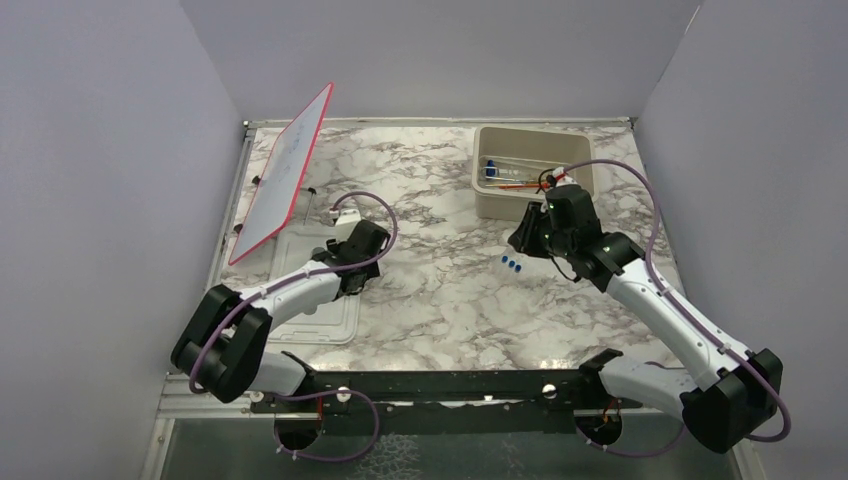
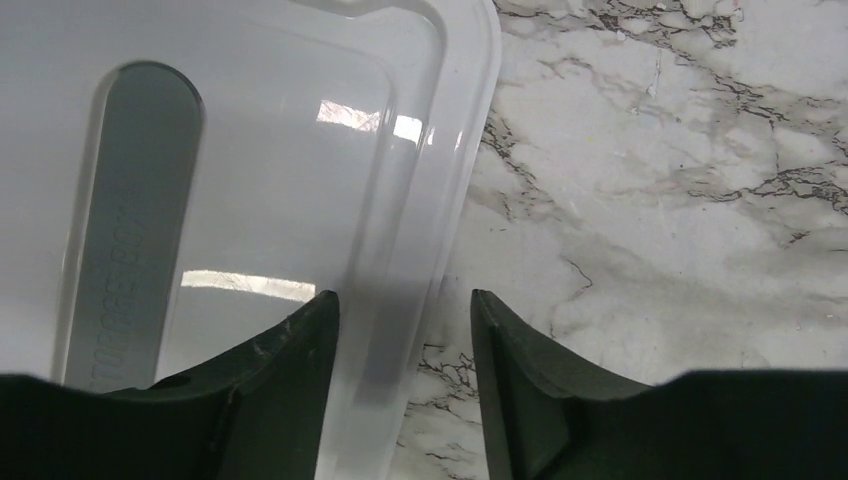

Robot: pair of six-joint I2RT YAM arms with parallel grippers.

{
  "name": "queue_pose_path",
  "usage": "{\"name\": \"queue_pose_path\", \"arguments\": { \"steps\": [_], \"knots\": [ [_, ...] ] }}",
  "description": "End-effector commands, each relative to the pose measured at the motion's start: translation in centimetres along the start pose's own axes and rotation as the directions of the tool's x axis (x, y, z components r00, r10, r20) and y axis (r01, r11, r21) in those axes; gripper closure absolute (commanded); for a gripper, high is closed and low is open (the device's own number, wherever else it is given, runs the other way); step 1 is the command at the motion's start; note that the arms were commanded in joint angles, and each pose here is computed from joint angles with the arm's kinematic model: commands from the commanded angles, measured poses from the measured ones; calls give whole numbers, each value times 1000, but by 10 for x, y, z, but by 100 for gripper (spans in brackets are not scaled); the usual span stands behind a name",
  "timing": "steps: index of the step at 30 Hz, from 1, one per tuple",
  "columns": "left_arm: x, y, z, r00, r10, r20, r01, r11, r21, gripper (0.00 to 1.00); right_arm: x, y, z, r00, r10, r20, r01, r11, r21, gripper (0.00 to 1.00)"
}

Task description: Organize the chemistry lab equipment

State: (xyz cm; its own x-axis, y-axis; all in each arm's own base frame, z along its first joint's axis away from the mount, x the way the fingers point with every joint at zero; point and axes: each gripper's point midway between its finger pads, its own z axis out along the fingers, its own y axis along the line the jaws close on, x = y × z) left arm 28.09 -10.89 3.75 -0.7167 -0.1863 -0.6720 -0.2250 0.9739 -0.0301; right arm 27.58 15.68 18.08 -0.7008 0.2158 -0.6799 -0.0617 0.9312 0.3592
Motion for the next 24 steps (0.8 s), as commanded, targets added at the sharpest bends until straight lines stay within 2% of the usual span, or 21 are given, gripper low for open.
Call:
{"name": "queue_pose_path", "arguments": {
  "steps": [1,5,11,12,14,15,20,24],
  "knots": [
    [10,-8,8,999,-4,-53,6,999,36,52,-4,4,-4,999,8,32,-7,999,-34,69],
    [16,-17,9,996,8,-87,-1,997,73,63,-2,2,-2,999,8,32,-7,1000,-29,69],
    [22,-18,15,992,46,-117,-38,997,72,64,1,3,-1,1000,11,29,-10,999,-38,69],
    [22,-19,15,992,50,-119,-41,996,74,68,1,3,-1,1000,12,28,-11,999,-38,69],
    [19,-22,14,992,60,-112,-51,996,78,85,3,1,-1,1000,13,25,-12,999,-34,69],
    [17,-24,12,992,69,-107,-60,995,79,88,3,2,-1,1000,14,26,-13,999,-37,69],
    [-2,-52,-10,995,93,-35,-87,985,147,91,9,8,1,1000,14,3,-13,997,-77,69],
    [-14,-78,-33,997,79,-5,-76,965,251,91,14,25,3,1000,4,-23,-8,984,-179,69]
  ]
}}
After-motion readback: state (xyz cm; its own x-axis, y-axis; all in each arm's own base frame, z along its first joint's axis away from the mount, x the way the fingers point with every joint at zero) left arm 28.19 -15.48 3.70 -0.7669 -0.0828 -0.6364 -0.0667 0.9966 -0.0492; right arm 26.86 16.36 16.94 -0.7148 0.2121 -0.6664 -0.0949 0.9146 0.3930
